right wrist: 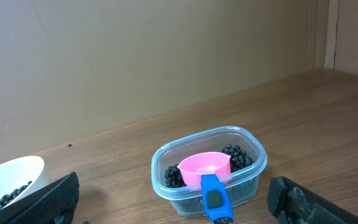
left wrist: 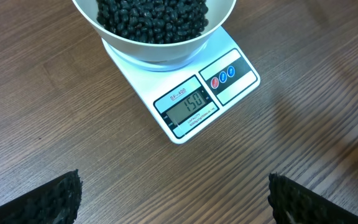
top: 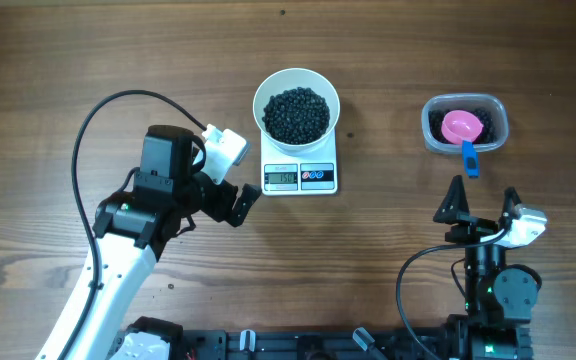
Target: Scoop item into bowl and weigh 150g on scale
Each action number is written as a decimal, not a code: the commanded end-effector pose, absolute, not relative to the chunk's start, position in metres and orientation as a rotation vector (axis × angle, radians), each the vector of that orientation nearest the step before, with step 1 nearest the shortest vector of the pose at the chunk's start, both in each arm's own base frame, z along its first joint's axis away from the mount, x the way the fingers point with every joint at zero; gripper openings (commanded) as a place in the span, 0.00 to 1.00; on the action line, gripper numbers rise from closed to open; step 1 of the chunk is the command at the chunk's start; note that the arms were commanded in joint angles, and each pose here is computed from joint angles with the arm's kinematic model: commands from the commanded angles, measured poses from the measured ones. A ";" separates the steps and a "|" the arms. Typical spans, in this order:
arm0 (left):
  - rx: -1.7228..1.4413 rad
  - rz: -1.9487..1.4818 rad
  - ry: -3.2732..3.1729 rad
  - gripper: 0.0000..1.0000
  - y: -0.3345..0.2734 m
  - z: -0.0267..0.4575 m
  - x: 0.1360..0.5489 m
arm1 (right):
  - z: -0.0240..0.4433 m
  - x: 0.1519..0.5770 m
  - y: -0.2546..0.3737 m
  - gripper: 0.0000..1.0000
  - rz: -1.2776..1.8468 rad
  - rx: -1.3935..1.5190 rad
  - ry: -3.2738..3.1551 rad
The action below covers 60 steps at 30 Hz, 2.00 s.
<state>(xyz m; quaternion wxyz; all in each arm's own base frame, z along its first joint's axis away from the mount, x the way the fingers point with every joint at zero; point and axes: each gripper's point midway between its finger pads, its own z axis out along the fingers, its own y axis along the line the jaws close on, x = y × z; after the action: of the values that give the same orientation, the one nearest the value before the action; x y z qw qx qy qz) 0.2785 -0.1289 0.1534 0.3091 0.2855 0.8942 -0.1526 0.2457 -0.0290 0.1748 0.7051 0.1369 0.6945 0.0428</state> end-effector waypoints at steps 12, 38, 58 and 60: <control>0.767 -0.426 2.370 1.00 -0.132 0.149 0.276 | 0.178 0.245 -0.026 1.00 0.094 0.278 1.535; 0.632 -0.271 2.025 1.00 -0.088 0.209 0.194 | 0.178 0.245 -0.026 1.00 0.094 0.278 1.535; 0.448 -0.082 1.635 1.00 -0.061 0.181 0.223 | 0.178 0.245 -0.026 1.00 0.094 0.278 1.535; 0.434 -0.067 1.614 1.00 -0.059 0.181 0.227 | 0.178 0.245 -0.026 1.00 0.094 0.278 1.535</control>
<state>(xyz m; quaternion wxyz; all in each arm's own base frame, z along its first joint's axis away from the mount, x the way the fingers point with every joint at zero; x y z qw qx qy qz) 0.2200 -0.0688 0.1867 0.6600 0.2147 0.7181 -0.0510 0.2457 -0.0290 0.1748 0.7051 0.1367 0.6945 0.0430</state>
